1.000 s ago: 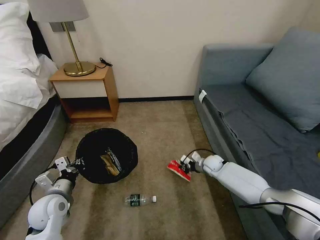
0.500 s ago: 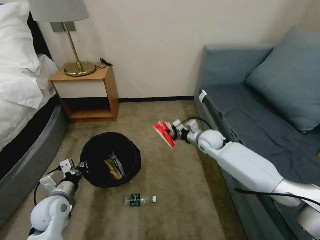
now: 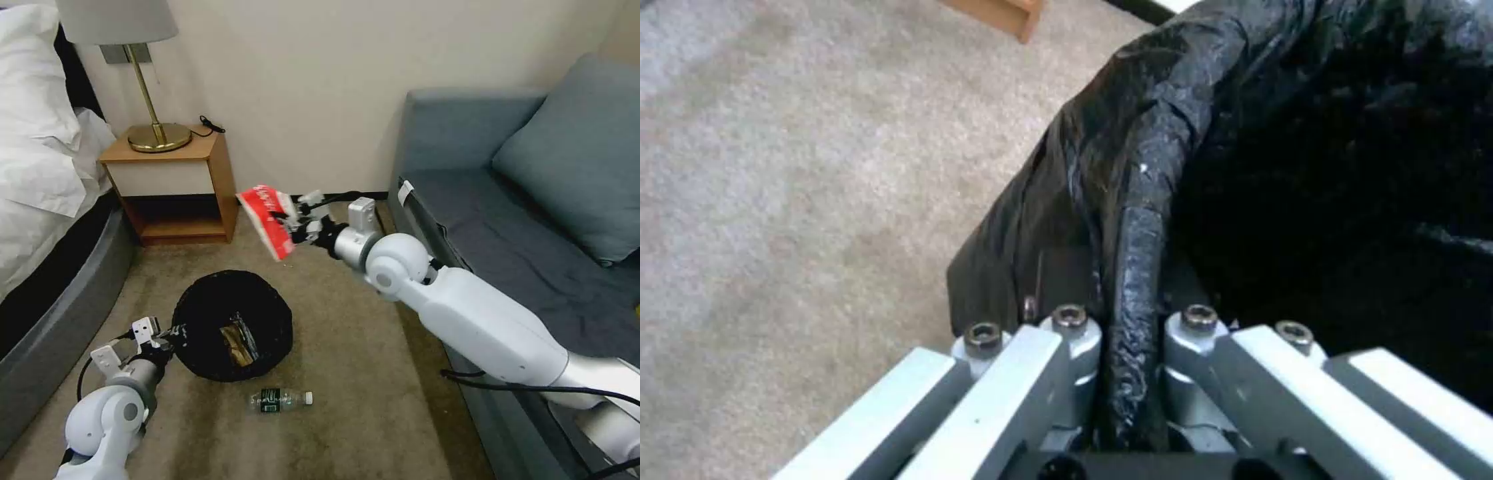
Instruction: Pick up the trash bin, then pick up the garbage on the floor and place it into the trash bin.
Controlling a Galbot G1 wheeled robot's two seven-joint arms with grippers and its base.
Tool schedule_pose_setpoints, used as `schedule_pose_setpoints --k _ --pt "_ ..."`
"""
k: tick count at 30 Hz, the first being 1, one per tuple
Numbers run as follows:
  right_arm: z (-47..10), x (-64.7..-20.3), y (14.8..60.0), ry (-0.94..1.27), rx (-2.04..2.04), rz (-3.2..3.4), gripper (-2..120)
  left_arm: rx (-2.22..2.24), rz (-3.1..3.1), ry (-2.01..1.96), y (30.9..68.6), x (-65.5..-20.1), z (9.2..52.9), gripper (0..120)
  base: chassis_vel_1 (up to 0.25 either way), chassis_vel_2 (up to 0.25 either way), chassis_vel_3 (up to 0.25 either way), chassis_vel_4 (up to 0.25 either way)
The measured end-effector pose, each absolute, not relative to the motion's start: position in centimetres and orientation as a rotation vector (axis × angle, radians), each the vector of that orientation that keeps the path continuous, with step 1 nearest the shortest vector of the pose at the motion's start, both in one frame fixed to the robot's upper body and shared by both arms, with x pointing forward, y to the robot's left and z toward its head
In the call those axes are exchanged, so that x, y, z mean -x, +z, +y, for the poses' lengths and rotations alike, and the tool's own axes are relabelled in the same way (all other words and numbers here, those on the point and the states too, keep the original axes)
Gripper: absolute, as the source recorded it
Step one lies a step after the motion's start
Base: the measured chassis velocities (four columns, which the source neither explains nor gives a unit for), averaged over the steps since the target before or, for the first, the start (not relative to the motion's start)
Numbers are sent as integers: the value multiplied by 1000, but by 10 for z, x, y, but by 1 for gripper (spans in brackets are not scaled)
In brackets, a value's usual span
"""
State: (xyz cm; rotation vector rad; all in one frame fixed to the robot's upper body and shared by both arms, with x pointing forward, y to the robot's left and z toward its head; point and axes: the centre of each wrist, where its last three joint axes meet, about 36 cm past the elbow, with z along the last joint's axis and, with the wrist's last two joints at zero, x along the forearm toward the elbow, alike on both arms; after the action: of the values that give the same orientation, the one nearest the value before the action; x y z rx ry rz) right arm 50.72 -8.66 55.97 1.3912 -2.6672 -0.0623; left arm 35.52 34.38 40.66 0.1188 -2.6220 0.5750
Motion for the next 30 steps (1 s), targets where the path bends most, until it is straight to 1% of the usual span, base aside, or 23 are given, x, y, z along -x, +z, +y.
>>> schedule_pose_setpoints --k 1,3,4,8,10,11,19,20,21,22,24,25,26,29,30 --pt "-85 -504 559 -65 -1404 -2661 0 -118 -2619 578 407 -355 343 3 0 0 0 0" --pt "-69 -485 540 -74 -1466 -2597 0 -112 -2604 598 408 -356 340 3 0 0 0 0" --pt "-69 -485 540 -74 -1466 -2597 0 -112 -2604 598 408 -356 340 3 0 0 0 0" --pt "-57 -466 502 -64 -1483 -2519 0 -109 -2597 612 409 -351 336 3 0 0 0 0" --pt "-56 -463 497 -60 -1484 -2510 0 -112 -2597 612 409 -350 336 3 0 0 0 0" --pt "-56 -459 488 -49 -1488 -2490 0 -121 -2595 613 408 -348 337 3 0 0 0 0" --pt "-51 -454 470 -4 -1501 -2456 0 -127 -2599 625 410 -343 335 3 0 0 0 0" --pt "-48 -453 466 12 -1504 -2450 8 -129 -2603 628 411 -342 335 3 0 0 0 0" --pt "-47 -453 464 20 -1506 -2447 10 -130 -2604 629 412 -342 335 3 0 0 0 0" --pt "-47 -453 464 20 -1506 -2447 10 -130 -2604 629 412 -342 335 3 0 0 0 0" --pt "-45 -451 462 35 -1514 -2442 22 -132 -2611 635 414 -341 335 3 0 0 0 0" --pt "-44 -451 461 38 -1515 -2440 25 -133 -2612 637 414 -341 335 3 0 0 0 0" --pt "-44 -451 461 38 -1515 -2440 25 -133 -2612 637 414 -341 335 3 0 0 0 0" --pt "-44 -450 460 57 -1516 -2439 40 -133 -2617 645 416 -340 336 3 0 0 0 0" --pt "-44 -450 460 57 -1516 -2439 40 -133 -2617 645 416 -340 336 3 0 0 0 0"
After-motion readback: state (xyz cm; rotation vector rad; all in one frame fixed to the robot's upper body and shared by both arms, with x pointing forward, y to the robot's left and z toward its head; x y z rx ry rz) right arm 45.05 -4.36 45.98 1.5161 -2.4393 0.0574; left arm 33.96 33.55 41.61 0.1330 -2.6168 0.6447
